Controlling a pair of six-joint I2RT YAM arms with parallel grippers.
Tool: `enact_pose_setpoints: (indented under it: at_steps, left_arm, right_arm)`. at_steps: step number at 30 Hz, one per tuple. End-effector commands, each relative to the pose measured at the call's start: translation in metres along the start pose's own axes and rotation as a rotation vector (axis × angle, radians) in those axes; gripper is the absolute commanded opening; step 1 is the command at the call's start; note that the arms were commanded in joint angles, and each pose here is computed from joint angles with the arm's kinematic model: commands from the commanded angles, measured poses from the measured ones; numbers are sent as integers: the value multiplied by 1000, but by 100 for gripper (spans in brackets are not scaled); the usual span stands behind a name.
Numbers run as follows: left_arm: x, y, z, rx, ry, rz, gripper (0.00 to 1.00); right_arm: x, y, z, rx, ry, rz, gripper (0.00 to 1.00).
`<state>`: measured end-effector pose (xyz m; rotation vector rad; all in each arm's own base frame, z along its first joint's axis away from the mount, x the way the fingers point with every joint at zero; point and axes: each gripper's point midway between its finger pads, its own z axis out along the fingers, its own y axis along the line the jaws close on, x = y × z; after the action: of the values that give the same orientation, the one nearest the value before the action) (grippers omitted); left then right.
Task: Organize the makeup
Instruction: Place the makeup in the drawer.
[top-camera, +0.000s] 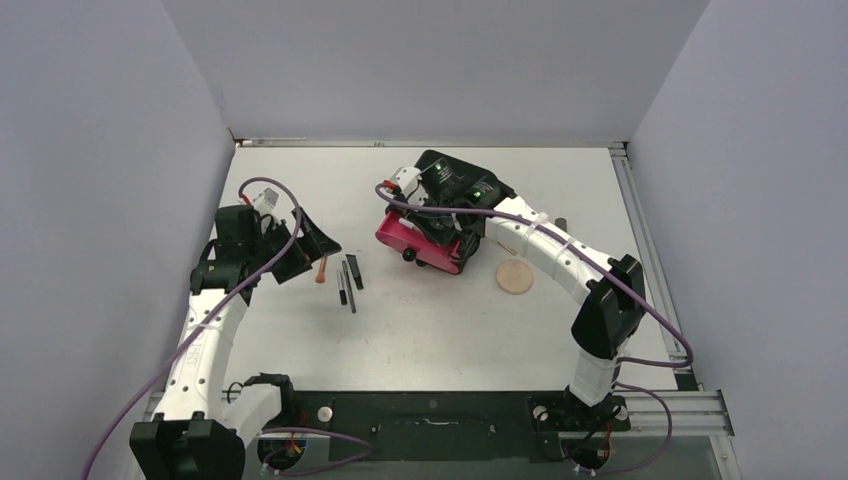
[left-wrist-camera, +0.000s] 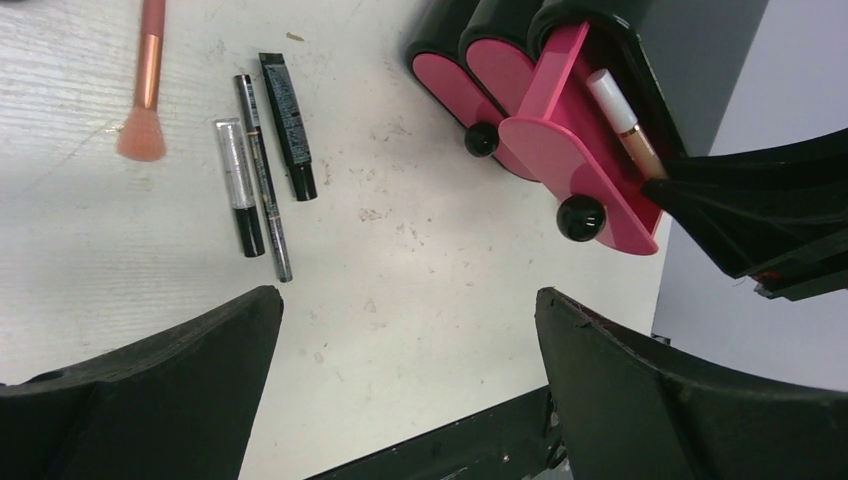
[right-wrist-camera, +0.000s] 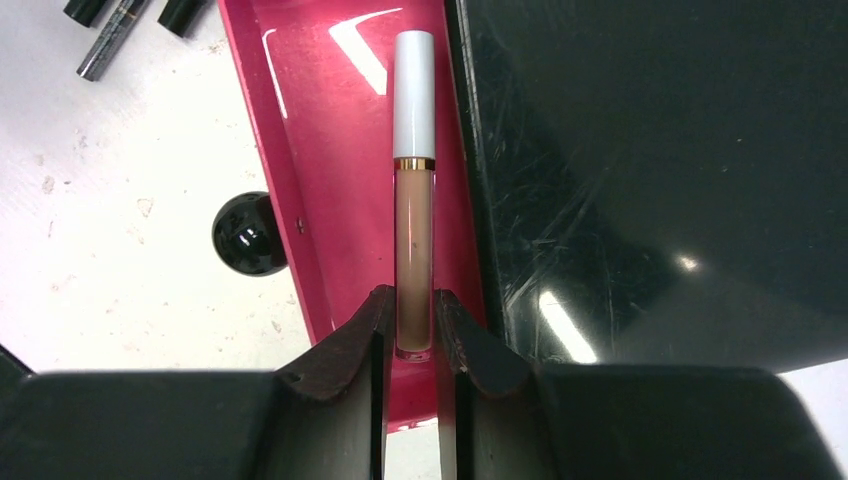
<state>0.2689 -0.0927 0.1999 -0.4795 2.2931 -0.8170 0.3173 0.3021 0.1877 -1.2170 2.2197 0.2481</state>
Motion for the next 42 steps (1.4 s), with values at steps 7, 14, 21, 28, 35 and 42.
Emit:
enact_pose_setpoints:
  at_steps: [7, 14, 21, 28, 35, 42]
  left_arm:
    - [-8, 13, -7, -99, 37, 146, 95]
    - [-2, 19, -3, -110, 59, 139, 96]
    - [-1, 22, 1, -116, 66, 136, 96]
    - [2, 33, 4, -165, 64, 124, 95]
    - [-1, 42, 4, -215, 30, 112, 96]
    - [-10, 59, 11, -304, 6, 100, 95]
  right_arm:
    - [-12, -6, 8, 55, 4, 2, 17]
    - [-16, -8, 8, 67, -13, 2, 20]
    - [-21, -8, 3, 68, -34, 4, 23]
    - [-41, -3, -18, 35, -128, 16, 24]
    - [-60, 10, -48, -31, -242, 62, 27]
    - [-82, 16, -94, -58, -444, 172, 47]
